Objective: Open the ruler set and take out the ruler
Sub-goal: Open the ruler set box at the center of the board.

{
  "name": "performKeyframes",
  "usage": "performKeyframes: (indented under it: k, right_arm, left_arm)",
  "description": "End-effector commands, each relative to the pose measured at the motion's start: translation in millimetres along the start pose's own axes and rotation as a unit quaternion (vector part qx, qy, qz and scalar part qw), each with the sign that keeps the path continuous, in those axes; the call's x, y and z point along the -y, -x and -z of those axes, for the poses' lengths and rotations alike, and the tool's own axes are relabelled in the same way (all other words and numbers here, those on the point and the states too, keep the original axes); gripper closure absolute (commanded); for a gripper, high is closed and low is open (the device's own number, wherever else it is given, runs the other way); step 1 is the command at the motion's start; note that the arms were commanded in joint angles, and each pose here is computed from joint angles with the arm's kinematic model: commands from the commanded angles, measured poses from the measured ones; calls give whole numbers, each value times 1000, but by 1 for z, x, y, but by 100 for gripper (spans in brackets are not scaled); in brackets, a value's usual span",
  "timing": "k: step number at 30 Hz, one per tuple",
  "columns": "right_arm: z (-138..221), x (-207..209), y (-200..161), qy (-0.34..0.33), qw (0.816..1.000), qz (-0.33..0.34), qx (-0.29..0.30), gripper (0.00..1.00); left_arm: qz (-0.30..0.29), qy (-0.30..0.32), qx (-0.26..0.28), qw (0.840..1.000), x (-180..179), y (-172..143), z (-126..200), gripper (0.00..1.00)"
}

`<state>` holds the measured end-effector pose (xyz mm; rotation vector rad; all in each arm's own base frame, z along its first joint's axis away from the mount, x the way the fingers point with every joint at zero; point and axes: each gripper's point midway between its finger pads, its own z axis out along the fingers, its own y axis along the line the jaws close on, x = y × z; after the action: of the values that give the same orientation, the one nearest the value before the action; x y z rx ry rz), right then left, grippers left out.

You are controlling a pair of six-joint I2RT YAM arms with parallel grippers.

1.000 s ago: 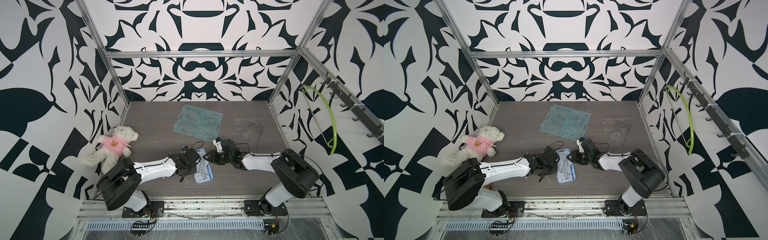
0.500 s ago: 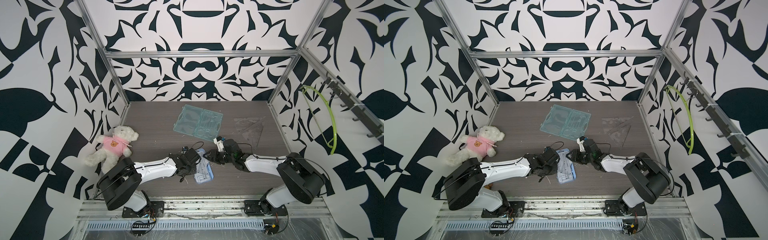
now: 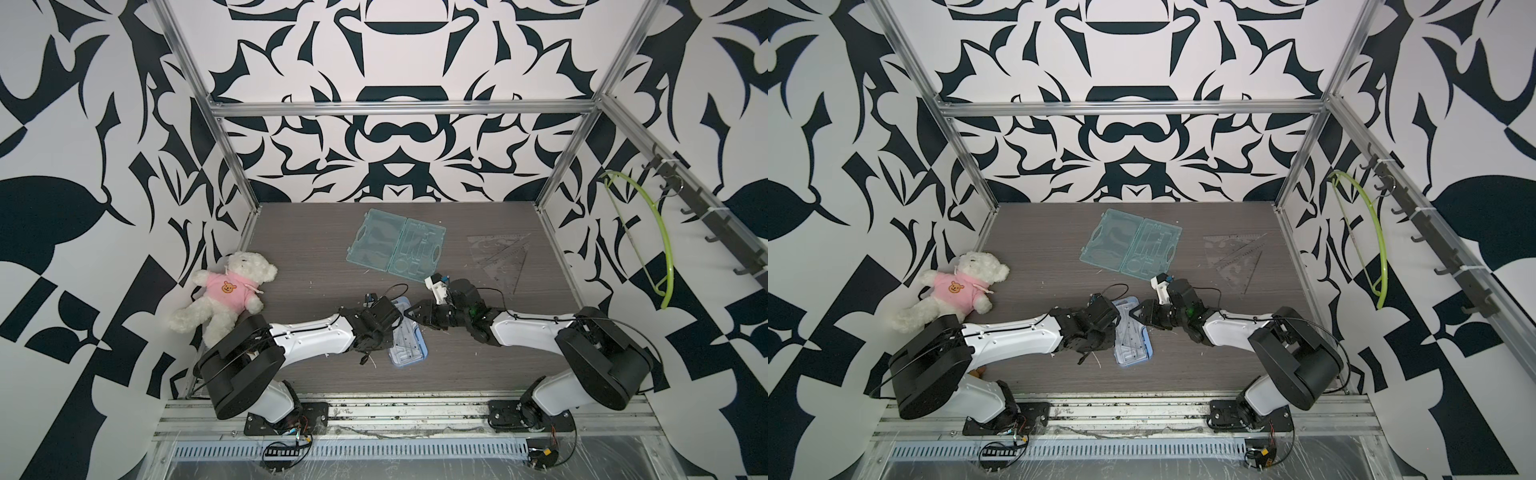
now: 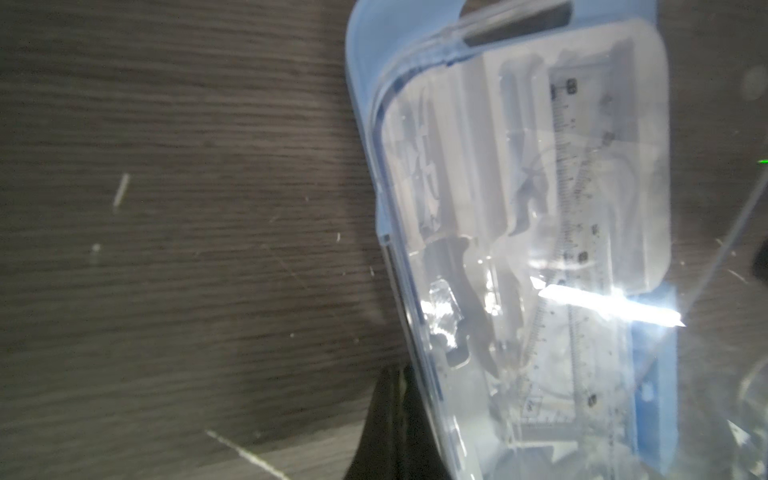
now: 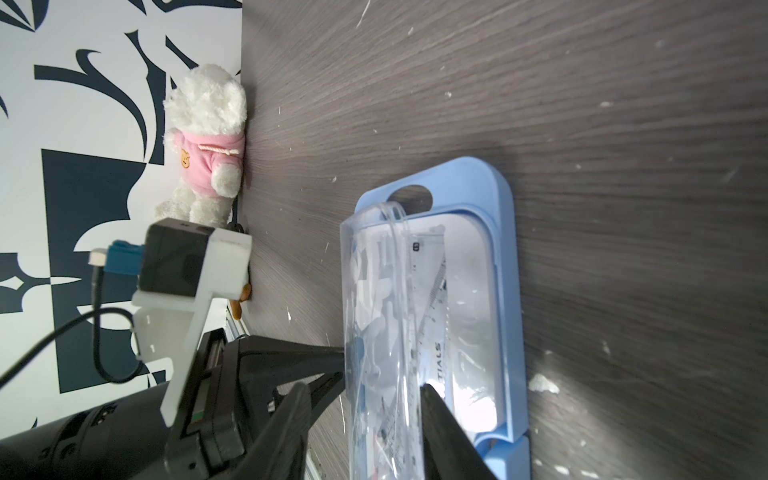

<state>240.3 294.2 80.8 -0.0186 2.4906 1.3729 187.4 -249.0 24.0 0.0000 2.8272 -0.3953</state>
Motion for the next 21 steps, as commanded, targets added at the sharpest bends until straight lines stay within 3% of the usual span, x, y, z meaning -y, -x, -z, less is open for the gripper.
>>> performKeyframes:
  k: [1, 21]
  right_arm:
    - [-2, -13, -2, 25, 1000, 14, -4, 56]
    - [-11, -21, -2, 18, 1000, 22, -8, 56]
  left_arm:
    - [-2, -6, 8, 1000, 7, 5, 3, 100]
    - [11, -1, 65, 998, 4, 25, 12, 100]
